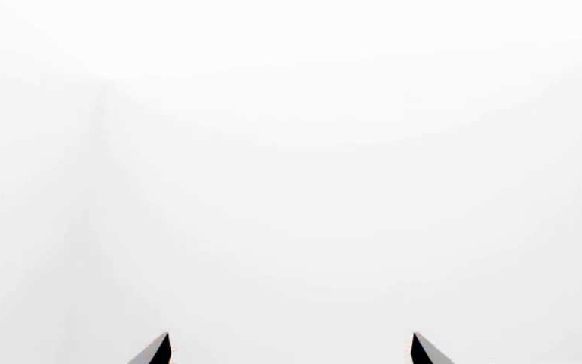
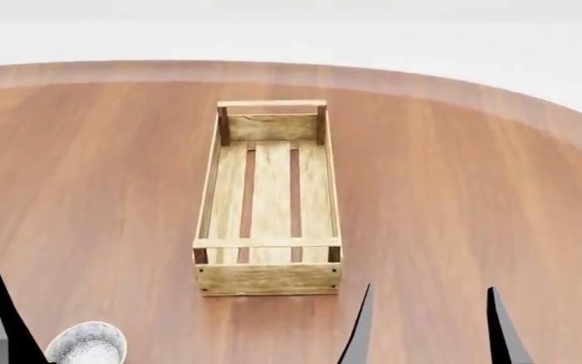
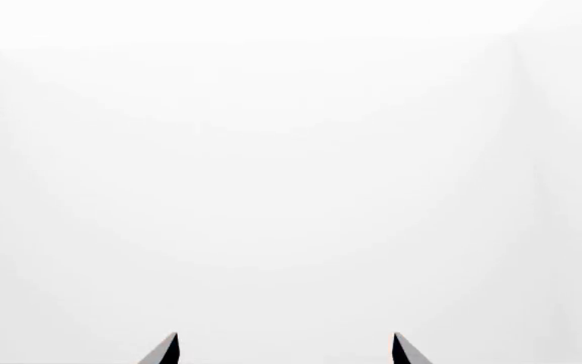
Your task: Stack the right bowl on the left bowl and place them in the tray.
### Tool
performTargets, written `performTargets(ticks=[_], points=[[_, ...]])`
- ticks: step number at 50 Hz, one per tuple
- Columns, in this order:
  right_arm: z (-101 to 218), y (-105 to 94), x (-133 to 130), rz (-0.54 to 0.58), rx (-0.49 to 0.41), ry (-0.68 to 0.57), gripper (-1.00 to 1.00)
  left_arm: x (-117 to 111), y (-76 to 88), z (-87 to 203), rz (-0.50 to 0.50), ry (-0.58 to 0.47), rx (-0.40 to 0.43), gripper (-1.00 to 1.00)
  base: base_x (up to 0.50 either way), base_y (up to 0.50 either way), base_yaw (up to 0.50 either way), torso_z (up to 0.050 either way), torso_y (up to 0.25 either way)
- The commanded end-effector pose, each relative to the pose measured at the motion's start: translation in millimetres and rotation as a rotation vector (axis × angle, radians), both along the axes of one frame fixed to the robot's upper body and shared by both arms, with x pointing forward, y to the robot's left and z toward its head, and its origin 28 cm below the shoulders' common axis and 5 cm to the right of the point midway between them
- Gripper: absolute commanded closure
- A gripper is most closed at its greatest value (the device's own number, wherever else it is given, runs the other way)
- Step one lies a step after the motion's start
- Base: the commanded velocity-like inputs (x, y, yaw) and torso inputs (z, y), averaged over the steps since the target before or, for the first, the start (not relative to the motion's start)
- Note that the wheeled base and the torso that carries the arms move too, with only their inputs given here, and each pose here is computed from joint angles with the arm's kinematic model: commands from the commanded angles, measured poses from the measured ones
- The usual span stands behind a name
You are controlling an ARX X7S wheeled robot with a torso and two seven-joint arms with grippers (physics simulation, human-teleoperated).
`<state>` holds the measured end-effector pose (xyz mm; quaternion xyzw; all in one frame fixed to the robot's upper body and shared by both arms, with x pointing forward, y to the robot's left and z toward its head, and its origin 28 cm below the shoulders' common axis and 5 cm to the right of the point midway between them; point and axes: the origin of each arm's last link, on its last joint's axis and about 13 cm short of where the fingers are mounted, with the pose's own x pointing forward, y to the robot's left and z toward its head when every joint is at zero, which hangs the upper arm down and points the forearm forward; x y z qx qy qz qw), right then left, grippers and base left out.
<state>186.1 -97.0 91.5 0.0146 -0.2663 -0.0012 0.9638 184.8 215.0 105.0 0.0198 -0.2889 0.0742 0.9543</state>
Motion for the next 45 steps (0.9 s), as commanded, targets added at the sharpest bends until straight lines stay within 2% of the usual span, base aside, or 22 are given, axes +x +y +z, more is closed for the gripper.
performTargets(ticks=[1,20,34,45], points=[[1.3,-1.0,1.1,-0.001,-0.011,-0.007,-1.0,-0.8,2.1,1.0,0.007,-0.02,0.005,-1.0,0.5,-0.09,0.0,0.0,0.0],[1.1,3.6,0.2,0.012,-0.095,-0.025,-1.0,0.0,1.8,3.3,0.006,-0.025,0.003,-1.0,0.5,-0.04,0.0,0.0,0.001],[-0.8,4.0,0.8,-0.021,-0.157,-0.039,-1.0,1.2,0.7,1.2,0.005,-0.02,0.005,-1.0,0.5,0.25,0.0,0.0,0.001],[-2.4,1.9,2.1,-0.032,-0.129,-0.03,-1.0,1.3,0.2,0.0,0.003,-0.019,0.012,-1.0,0.5,0.32,0.0,0.0,0.0]])
